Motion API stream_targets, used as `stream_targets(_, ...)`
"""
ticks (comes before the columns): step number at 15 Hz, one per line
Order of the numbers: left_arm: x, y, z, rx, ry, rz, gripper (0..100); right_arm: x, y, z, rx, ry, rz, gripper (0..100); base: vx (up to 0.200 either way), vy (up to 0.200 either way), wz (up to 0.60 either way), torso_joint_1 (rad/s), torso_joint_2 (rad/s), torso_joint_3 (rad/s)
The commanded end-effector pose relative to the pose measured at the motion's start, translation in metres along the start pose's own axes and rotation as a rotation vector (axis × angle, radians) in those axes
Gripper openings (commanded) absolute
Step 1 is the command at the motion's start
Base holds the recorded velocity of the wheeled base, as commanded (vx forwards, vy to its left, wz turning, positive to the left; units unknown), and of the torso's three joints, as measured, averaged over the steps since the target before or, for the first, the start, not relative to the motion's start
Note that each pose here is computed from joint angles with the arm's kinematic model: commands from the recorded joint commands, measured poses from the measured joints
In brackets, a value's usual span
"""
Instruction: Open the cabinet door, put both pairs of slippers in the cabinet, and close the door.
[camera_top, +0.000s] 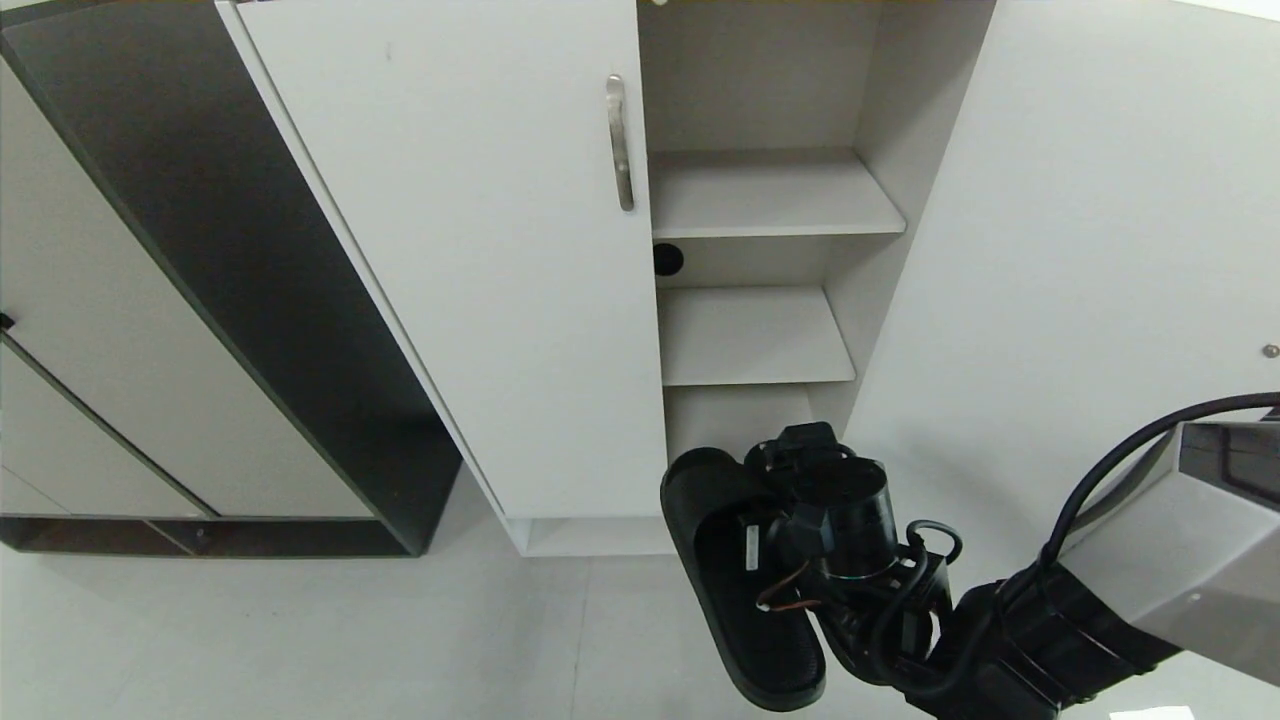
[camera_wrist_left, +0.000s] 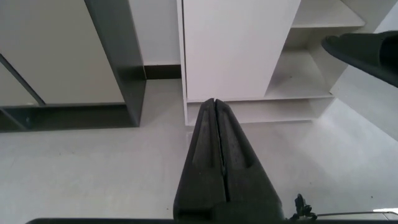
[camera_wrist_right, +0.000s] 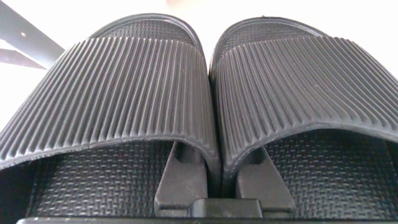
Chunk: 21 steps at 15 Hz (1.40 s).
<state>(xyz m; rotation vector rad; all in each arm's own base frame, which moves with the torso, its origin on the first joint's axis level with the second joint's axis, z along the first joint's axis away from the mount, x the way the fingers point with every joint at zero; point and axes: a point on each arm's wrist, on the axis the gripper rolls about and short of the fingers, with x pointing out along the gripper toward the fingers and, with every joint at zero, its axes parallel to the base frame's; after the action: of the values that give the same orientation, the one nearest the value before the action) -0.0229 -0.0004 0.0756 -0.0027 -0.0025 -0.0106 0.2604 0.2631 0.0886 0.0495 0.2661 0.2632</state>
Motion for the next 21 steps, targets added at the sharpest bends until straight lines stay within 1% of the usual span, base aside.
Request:
stream_targets(1, 0.000, 0.000, 0.000, 0.001, 0.001, 0.000, 0, 0.002, 0.010, -0.001, -0.009, -0.009, 0.014, 0, 0.000, -0.200, 0.00, 0.002, 0.01, -0.002)
stream_targets(2, 0.000, 0.000, 0.000, 0.001, 0.001, 0.000, 0, 0.005, 0.017, -0.001, -0.010, -0.019, -0.003, 0, 0.000, -0.200, 0.00, 0.007, 0.00, 0.007)
stream_targets(3, 0.000, 0.000, 0.000, 0.001, 0.001, 0.000, 0, 0.011, 0.022, -0.003, -0.019, -0.024, -0.065, 0, 0.000, -0.200, 0.00, 0.002, 0.00, -0.002)
stream_targets(4, 0.000, 0.000, 0.000, 0.004, 0.001, 0.000, 0, 0.018, 0.029, -0.001, -0.017, -0.039, -0.112, 0, 0.000, 0.000, 0.00, 0.000, 0.00, 0.000)
stream_targets(6, 0.000, 0.000, 0.000, 0.003, 0.001, 0.000, 0, 0.028, 0.036, -0.001, -0.018, -0.048, -0.148, 0, 0.000, 0.000, 0.00, 0.000, 0.00, 0.000)
stream_targets(8, 0.000, 0.000, 0.000, 0.001, 0.001, 0.000, 0, 0.036, 0.040, 0.003, -0.026, -0.038, -0.195, 0, 0.000, 0.000, 0.00, 0.000, 0.00, 0.000)
stream_targets(11, 0.000, 0.000, 0.000, 0.003, 0.001, -0.002, 0, 0.047, 0.040, 0.019, 0.011, -0.079, -0.218, 0, 0.000, 0.000, 0.00, 0.000, 0.00, 0.000)
stream_targets(13, 0.000, 0.000, 0.000, 0.003, 0.001, -0.002, 0, 0.058, 0.036, 0.023, 0.008, -0.106, -0.240, 0, 0.000, 0.000, 0.00, 0.000, 0.00, 0.000)
stream_targets(15, 0.000, 0.000, 0.000, 0.003, 0.001, -0.002, 0, 0.071, 0.029, 0.016, -0.007, -0.164, -0.253, 0, 0.000, 0.000, 0.00, 0.000, 0.00, 0.000)
stream_targets(17, 0.000, 0.000, 0.000, 0.003, 0.001, -0.002, 0, 0.087, 0.021, 0.003, -0.045, -0.226, -0.269, 0, 0.000, 0.000, 0.00, 0.000, 0.00, 0.000)
stream_targets(18, 0.000, 0.000, 0.000, 0.003, 0.001, -0.002, 0, 0.090, 0.020, 0.000, -0.049, -0.225, -0.271, 0, 0.000, 0.000, 0.00, 0.000, 0.00, 0.000)
stream_targets(21, 0.000, 0.000, 0.000, 0.003, 0.001, -0.002, 0, 0.090, 0.020, 0.002, -0.047, -0.231, -0.271, 0, 0.000, 0.000, 0.00, 0.000, 0.00, 0.000)
